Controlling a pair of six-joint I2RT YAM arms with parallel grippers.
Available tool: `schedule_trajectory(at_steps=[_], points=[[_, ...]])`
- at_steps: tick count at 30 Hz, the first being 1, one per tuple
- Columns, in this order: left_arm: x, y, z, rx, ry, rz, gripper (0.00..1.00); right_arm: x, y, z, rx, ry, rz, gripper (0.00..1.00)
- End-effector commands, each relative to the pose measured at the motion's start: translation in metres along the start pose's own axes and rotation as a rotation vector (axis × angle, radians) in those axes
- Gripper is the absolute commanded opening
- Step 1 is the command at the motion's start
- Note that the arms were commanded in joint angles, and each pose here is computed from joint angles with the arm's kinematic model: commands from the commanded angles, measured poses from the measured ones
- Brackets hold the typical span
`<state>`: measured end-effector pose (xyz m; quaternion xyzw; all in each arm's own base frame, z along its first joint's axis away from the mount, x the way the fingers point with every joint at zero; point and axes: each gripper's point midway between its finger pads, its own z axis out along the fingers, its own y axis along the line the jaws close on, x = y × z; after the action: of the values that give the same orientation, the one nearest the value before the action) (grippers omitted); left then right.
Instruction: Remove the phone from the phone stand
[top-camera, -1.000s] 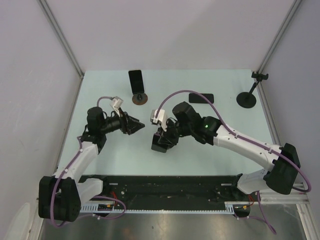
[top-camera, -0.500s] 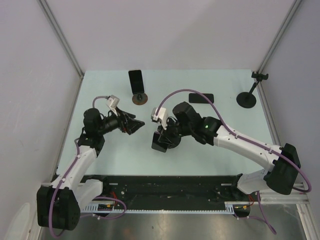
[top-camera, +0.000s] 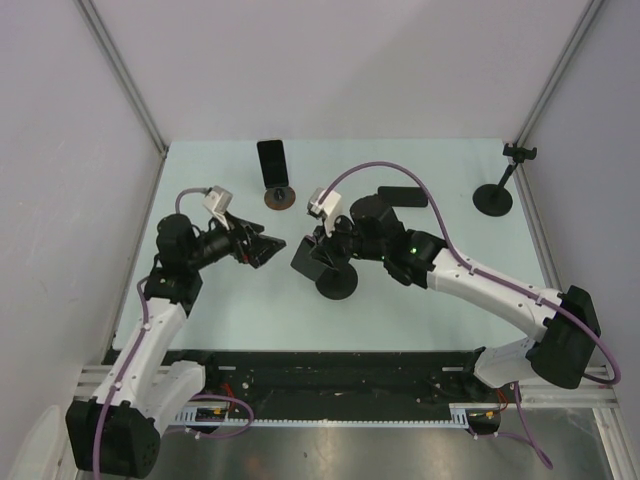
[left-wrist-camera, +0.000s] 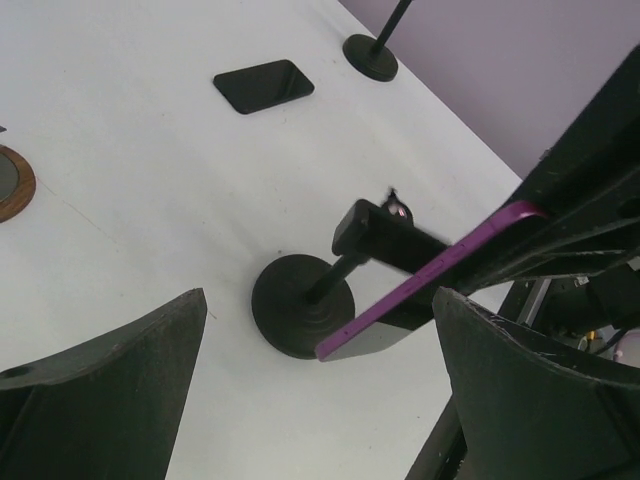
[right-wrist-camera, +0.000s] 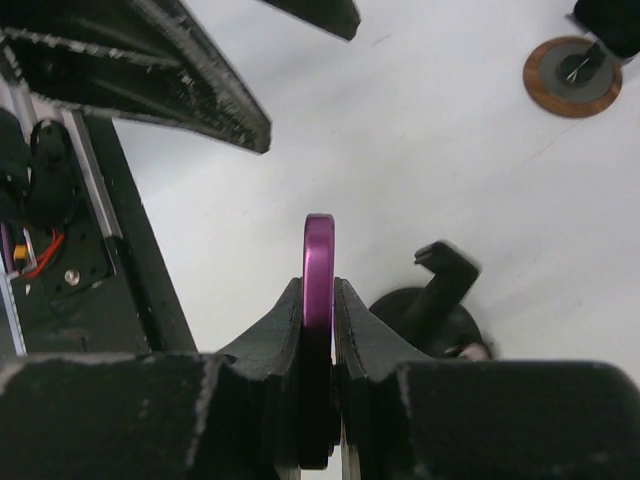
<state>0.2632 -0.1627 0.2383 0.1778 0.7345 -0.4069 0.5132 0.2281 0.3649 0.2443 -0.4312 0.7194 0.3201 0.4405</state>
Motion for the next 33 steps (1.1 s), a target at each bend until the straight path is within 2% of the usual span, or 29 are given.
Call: schedule_trajectory(at_steps=[1,8,12,13,19,22,27,29,30,32,33], points=[[-0.024,-0.015,-0.006,-0.001,-0.025,0.036,1.00,-0.056,-0.010,-0.002,0.040,-0.209,0.014,0.00],[-0.040,-0.023,-0.017,-0.051,-0.045,0.090,1.00,-0.094,-0.012,-0.024,0.053,-0.348,0.026,0.00],[-0.049,-0.024,-0.025,-0.110,-0.076,0.151,1.00,-0.113,-0.018,-0.054,0.075,-0.414,0.044,0.00],[-0.051,-0.016,-0.029,-0.166,-0.087,0.173,1.00,-0.122,-0.024,-0.070,0.092,-0.449,0.047,0.00],[-0.030,0.012,-0.034,-0.309,-0.071,0.222,1.00,-0.130,-0.059,-0.131,0.193,-0.513,0.138,0.00],[-0.017,0.026,-0.036,-0.364,-0.048,0.233,1.00,-0.116,-0.084,-0.146,0.284,-0.482,0.196,0.00],[0.002,0.044,-0.037,-0.427,-0.005,0.247,1.00,-0.064,-0.155,-0.173,0.501,-0.397,0.407,0.00],[0.007,0.049,-0.037,-0.441,0.006,0.258,1.00,-0.047,-0.169,-0.176,0.524,-0.397,0.495,0.00],[0.012,0.054,-0.037,-0.458,0.015,0.262,1.00,-0.025,-0.189,-0.181,0.572,-0.384,0.563,0.00],[0.018,0.058,-0.037,-0.471,0.025,0.259,1.00,-0.010,-0.198,-0.176,0.523,-0.403,0.674,0.00],[0.022,0.060,-0.036,-0.474,0.030,0.260,1.00,0.018,-0.209,-0.172,0.540,-0.377,0.743,0.00]])
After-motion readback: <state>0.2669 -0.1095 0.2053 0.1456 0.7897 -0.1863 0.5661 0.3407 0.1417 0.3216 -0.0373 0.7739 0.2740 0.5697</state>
